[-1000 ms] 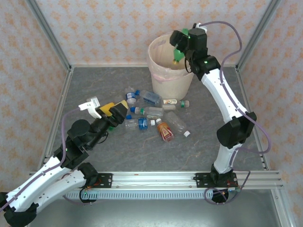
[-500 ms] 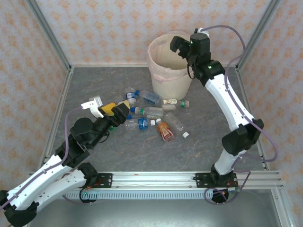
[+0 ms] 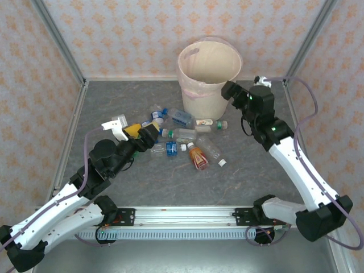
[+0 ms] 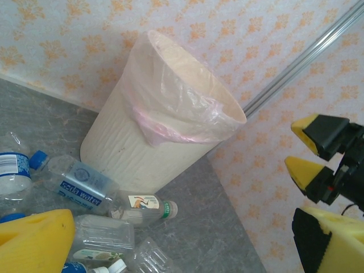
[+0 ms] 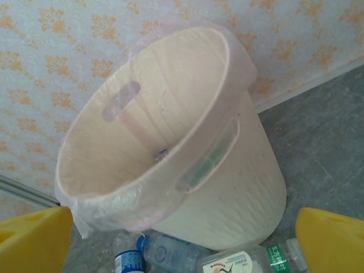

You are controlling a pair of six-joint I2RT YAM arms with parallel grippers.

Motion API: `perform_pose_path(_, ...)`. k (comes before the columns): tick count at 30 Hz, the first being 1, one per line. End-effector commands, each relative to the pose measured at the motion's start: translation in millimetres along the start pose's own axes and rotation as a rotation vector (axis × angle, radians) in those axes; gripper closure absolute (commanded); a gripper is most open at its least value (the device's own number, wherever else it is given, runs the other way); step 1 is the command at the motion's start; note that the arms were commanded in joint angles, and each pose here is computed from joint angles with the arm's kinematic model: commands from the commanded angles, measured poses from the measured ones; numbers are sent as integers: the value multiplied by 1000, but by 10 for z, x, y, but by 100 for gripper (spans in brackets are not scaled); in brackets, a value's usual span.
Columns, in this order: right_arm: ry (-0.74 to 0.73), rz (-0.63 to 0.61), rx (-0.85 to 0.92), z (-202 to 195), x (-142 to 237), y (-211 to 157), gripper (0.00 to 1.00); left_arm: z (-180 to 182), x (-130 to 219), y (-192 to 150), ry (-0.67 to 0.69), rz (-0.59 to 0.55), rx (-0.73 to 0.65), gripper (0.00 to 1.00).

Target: Put the plastic bottles in the bin

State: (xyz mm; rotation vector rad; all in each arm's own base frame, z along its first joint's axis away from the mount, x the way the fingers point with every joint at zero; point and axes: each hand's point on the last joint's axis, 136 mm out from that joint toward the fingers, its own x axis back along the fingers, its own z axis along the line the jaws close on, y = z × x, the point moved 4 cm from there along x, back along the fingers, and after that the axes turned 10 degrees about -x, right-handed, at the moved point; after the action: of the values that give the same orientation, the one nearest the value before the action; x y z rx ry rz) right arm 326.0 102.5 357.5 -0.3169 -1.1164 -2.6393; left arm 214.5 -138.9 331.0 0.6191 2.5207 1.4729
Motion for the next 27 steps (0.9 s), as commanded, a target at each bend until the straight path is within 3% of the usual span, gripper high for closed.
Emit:
perform_pose_path(1,62,-9,-128,-77,57,-72,0,-106,12,97,-39,-15,-1,1)
perform_pose_path(5,109,86,-209,-229,-8,-315,0,-94,23,100,-34,-18,3,1)
perform_pose_path(27,74,306,-466,-900,-470,-1310,6,-81,27,41,-39,5,1,1)
